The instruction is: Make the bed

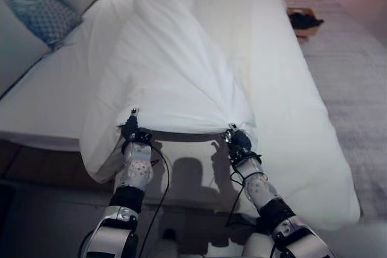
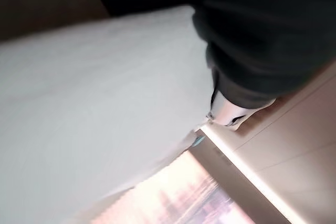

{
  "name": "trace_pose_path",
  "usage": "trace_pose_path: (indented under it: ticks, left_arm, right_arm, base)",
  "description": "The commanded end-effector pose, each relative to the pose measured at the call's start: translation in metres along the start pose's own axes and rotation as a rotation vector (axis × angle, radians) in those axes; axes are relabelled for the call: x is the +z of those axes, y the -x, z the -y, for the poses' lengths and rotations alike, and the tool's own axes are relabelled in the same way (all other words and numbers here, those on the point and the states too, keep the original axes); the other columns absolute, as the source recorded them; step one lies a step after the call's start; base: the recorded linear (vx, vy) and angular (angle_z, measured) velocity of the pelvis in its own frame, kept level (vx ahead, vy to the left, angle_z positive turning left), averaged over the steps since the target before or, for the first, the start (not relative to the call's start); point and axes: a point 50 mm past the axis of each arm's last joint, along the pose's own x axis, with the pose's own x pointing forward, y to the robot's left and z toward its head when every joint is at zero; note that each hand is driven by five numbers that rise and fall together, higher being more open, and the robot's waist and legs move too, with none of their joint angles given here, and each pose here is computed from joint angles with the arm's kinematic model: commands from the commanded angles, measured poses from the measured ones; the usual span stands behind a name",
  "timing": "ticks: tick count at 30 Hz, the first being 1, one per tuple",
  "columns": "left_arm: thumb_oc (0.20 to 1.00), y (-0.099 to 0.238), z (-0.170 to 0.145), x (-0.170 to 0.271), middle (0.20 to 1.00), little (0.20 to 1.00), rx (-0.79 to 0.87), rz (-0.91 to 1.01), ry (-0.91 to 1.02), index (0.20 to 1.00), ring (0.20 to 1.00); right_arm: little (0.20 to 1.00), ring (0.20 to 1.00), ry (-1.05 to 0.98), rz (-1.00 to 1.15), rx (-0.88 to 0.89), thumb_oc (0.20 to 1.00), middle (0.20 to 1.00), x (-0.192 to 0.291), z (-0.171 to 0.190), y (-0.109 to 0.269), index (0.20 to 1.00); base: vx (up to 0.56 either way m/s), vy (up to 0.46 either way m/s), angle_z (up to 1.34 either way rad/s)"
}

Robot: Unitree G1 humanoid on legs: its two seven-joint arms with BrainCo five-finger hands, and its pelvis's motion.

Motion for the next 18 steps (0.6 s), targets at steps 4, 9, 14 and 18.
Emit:
trace_pose_path:
  ticks: [4, 9, 14, 18]
  left_arm:
    - [0.2, -0.004, 0.013, 0.074, 0.2, 0.2, -0.168, 0.283, -0.094, 0.2, 0.2]
    - [0.2, -0.004, 0.004, 0.066, 0.2, 0.2, -0.124, 0.26, -0.06, 0.2, 0.2]
    - [0.2, 0.007, -0.004, 0.037, 0.2, 0.2, -0.091, 0.179, 0.021, 0.2, 0.2]
    - [0.2, 0.007, -0.013, 0.034, 0.2, 0.2, -0.033, 0.166, 0.055, 0.2, 0.2]
  right_arm:
    - [0.2, 0.2, -0.08, 0.109, -0.043, 0.2, 0.2, 0.021, 0.024, 0.002, 0.2]
    - [0.2, 0.2, -0.082, 0.128, -0.084, 0.2, 0.2, 0.023, 0.036, 0.005, 0.2]
    - [0.2, 0.2, -0.08, 0.175, -0.167, 0.2, 0.2, 0.038, 0.059, 0.011, 0.2]
    - [0.2, 0.2, -0.085, 0.149, -0.185, 0.2, 0.2, 0.032, 0.055, 0.008, 0.2]
  base:
    - [-0.07, 0.424, 0.05]
    - [-0.01, 0.261, 0.19]
    - [-0.02, 0.313, 0.86]
    - [0.08, 0.374, 0.39]
